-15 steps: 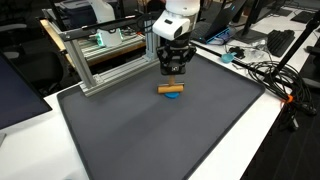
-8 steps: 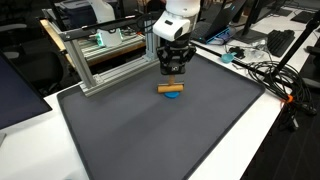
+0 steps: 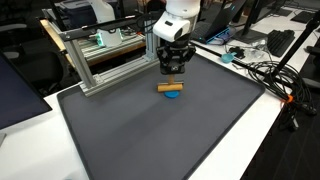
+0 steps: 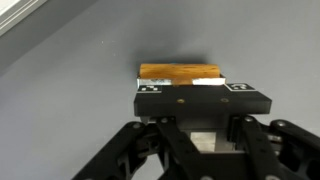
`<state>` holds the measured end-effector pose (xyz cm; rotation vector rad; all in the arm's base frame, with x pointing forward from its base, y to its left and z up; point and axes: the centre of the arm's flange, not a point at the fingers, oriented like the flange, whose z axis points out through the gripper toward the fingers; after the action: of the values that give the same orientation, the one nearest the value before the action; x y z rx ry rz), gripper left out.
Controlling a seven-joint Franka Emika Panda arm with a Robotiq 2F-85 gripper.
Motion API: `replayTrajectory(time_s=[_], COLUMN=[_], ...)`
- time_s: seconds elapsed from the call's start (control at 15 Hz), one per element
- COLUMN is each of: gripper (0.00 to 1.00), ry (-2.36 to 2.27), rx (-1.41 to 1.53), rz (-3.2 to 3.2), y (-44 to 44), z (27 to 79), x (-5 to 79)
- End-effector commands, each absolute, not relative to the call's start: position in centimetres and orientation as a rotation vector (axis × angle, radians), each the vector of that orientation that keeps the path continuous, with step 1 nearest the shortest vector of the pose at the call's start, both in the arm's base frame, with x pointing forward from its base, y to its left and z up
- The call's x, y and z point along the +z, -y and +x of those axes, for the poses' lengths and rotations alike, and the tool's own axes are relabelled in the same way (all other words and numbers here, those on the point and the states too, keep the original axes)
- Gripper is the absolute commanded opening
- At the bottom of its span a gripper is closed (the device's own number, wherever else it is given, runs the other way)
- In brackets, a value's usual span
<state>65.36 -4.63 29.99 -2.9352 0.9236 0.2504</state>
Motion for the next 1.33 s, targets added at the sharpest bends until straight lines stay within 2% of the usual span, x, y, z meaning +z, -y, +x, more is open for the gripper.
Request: replayTrajectory(time_s=[0.0, 0.33, 0.87, 1.27], gripper=[0.23, 0.23, 0.23, 0.23], ry=[-0.904, -0.901, -0.833, -0.412], rx=[0.428, 0.427, 0.454, 0.401], rz=[-2.921, -2.92, -2.94, -3.032], y=[4.3, 4.2, 3.2, 1.6], z=[64.5, 64.4, 62.4, 60.7], x=[24.1, 24.7, 30.6, 37.7])
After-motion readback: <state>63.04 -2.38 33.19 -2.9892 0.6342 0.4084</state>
